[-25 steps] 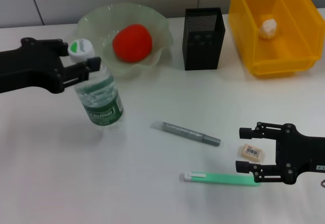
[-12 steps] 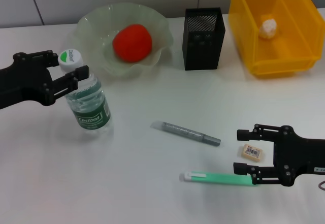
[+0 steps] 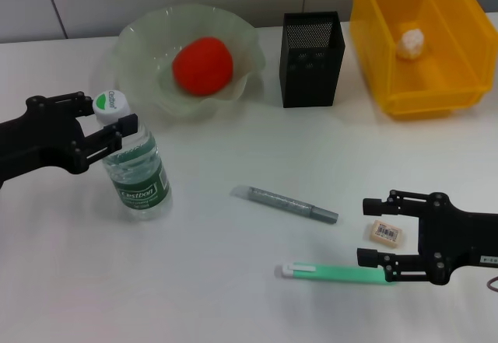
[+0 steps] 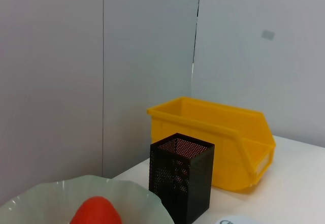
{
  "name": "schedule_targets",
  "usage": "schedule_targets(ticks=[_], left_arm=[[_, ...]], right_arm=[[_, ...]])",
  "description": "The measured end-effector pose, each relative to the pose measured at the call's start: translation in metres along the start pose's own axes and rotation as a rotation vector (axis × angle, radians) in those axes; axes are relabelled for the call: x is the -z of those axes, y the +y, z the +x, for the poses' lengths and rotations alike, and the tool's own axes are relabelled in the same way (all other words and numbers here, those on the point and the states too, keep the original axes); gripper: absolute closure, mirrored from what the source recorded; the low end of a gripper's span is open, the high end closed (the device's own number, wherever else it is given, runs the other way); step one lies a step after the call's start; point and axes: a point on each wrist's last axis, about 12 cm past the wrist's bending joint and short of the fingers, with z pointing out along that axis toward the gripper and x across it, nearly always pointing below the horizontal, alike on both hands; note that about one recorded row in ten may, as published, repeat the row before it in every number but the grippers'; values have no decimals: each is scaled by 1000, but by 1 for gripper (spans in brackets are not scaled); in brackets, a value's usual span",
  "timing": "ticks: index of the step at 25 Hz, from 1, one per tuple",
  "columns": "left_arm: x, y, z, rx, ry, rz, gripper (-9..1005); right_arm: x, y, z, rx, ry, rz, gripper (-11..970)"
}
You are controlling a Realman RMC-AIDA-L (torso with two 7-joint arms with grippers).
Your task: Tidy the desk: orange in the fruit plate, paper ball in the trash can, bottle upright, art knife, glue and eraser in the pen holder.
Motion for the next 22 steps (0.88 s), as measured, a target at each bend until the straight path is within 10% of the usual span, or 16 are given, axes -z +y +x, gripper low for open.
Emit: schedule_targets(ticks=[22], left_arm=[[10,-4,1,13,-10,15,324]], right_arm=[[1,1,1,-4,0,1,198]])
